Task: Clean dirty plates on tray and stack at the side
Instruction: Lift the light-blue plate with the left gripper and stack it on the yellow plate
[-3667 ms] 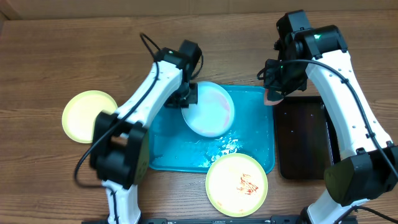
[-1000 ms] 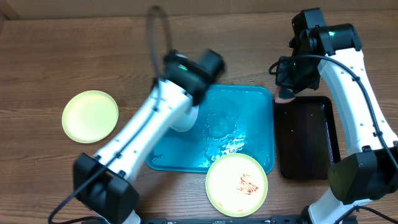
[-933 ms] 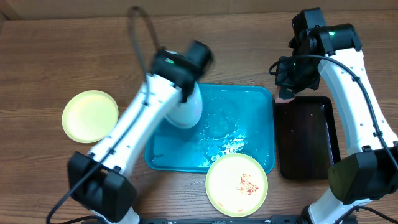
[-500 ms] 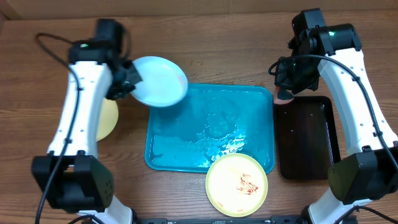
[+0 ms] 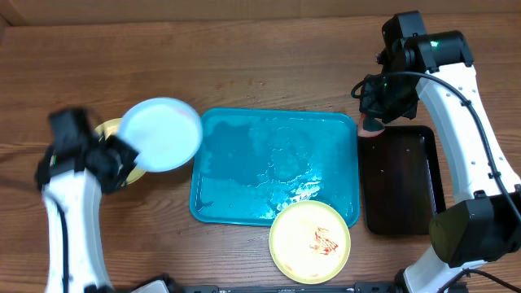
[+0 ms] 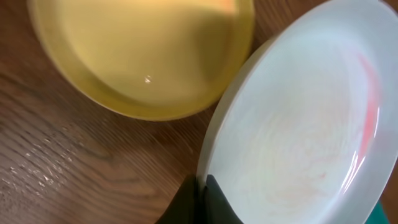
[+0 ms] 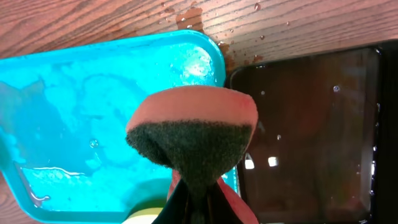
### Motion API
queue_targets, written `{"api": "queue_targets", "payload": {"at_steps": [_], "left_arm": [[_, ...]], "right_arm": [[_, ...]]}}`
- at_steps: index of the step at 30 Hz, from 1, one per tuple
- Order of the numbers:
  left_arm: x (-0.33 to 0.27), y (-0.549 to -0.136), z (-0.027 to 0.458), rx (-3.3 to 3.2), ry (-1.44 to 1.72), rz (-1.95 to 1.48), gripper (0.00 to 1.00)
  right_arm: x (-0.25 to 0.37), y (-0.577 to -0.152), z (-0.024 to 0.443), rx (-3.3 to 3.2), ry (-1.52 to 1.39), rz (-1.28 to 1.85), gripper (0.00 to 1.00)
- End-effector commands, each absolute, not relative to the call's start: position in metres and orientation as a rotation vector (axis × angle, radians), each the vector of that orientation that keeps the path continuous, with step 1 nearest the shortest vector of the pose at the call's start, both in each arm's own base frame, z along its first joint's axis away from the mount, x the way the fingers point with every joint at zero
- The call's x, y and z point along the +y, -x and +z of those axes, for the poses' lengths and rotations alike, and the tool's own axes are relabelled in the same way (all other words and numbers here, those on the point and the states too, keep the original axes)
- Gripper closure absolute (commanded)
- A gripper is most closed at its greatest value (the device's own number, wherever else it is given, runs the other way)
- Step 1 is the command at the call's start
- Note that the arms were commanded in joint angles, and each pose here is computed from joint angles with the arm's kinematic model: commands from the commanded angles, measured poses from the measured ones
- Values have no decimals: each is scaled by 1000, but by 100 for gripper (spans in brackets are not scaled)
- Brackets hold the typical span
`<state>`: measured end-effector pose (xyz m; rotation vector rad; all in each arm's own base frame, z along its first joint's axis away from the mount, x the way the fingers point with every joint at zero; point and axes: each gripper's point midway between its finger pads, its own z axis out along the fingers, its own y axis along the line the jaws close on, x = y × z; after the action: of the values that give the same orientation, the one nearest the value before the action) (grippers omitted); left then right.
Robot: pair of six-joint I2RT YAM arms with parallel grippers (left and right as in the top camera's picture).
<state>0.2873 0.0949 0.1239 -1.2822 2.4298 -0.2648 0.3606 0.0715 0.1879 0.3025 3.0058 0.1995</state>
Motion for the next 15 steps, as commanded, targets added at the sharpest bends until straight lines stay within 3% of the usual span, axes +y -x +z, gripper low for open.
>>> {"api": "queue_targets", "payload": {"at_steps": [1,15], "left_arm": [[116,-268,115,2309,1427,-276,96],[183,-246,37,2236,1854,-236,96]], "right_arm": [[71,-364,195,2980,-306,214,96],[74,-363,196,2984,-303,247,96]]}}
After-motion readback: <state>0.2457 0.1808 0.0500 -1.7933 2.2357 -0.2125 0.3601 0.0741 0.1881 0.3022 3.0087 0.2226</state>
